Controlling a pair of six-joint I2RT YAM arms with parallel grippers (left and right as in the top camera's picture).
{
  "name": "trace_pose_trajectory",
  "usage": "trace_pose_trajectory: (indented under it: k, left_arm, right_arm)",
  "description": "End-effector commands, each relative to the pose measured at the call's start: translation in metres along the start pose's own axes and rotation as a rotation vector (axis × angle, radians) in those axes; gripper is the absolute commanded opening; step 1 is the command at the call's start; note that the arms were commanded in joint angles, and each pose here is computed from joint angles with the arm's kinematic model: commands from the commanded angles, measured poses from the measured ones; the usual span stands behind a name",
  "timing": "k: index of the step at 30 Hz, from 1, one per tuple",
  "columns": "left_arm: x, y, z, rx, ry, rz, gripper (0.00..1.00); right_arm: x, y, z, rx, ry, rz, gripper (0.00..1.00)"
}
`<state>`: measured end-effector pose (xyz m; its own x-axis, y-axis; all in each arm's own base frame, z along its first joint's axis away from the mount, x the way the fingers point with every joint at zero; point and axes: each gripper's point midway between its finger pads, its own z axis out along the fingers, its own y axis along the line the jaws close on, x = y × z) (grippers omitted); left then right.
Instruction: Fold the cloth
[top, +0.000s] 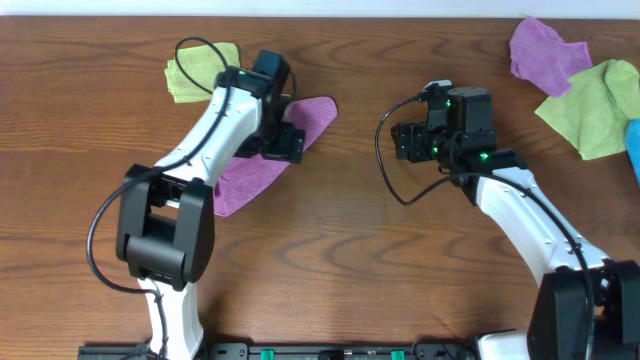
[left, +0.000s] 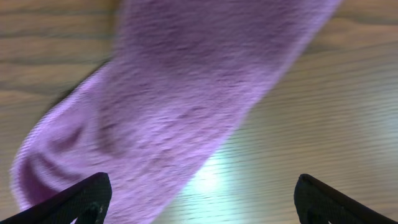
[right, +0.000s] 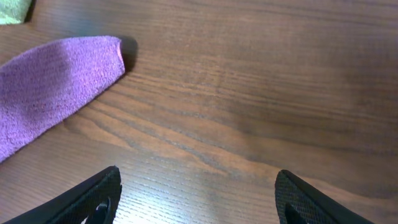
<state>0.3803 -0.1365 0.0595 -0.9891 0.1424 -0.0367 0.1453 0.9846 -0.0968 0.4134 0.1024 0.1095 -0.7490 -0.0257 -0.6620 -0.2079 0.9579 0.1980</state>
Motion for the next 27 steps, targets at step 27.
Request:
trace_pose_trajectory:
  k: [27]
  left_arm:
    - [0.009, 0.017, 0.031, 0.11, 0.095, -0.022, 0.99]
  right_arm:
    - [0.026, 0.004, -0.006, -0.005, 0.118, -0.004, 0.75]
